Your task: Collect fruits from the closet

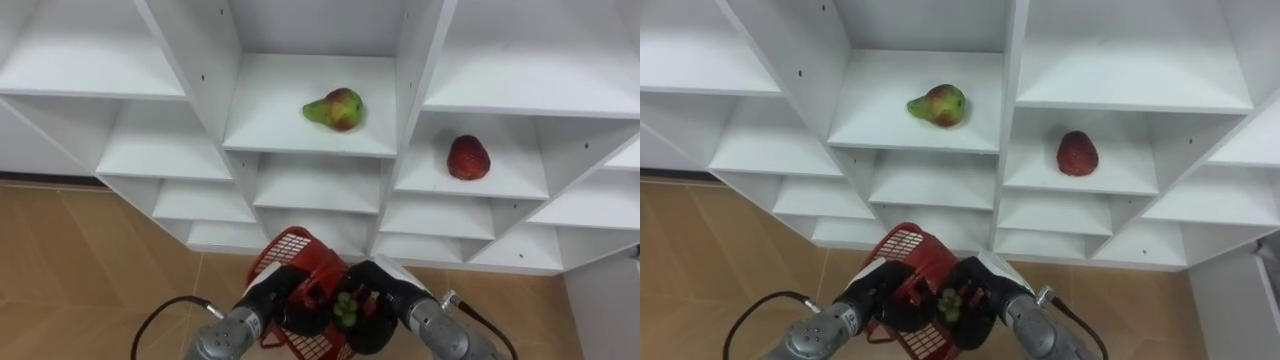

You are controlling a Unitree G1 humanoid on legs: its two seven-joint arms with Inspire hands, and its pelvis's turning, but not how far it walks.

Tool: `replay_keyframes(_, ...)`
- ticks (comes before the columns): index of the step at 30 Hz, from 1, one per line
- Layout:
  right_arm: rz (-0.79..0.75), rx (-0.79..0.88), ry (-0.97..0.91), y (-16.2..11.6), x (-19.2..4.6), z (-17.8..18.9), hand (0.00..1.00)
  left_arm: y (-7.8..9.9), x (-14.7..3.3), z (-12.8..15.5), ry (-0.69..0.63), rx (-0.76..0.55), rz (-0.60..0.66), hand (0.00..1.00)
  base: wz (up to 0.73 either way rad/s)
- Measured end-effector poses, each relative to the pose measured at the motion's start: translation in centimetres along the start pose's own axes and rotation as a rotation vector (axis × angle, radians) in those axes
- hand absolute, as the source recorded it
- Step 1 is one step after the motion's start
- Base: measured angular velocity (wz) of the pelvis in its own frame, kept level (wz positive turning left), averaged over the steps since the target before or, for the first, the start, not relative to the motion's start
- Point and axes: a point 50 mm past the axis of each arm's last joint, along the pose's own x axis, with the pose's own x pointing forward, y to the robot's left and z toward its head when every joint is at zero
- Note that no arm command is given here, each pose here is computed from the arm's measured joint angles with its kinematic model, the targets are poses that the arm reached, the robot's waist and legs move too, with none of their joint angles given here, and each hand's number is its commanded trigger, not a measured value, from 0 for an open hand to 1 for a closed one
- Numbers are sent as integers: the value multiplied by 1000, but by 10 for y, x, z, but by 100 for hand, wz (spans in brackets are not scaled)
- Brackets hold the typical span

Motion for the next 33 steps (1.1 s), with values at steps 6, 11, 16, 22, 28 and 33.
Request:
replay_keyframes(6, 10, -1, 17, 2, 0, -4, 0, 0, 1, 2, -5, 5, -2, 100, 0)
replay_keyframes(11, 30, 6, 15, 4, 0, -3, 0, -2, 1, 3, -7, 5, -17, 100, 0)
replay_keyframes(16, 33, 11, 11, 5, 1, -1, 0, -4, 2, 3, -8, 4, -36, 100, 0)
replay_keyframes(22, 35, 12, 8, 6, 1, 0, 0, -8, 3, 5, -14, -3, -63, 100, 0)
replay_keyframes(28, 38, 14, 13, 7, 1, -1, 0, -11, 3, 7, -22, -35, -81, 100, 0)
replay_keyframes(33, 41, 16, 21, 9, 0, -4, 0, -11, 3, 7, -23, -40, -82, 100, 0)
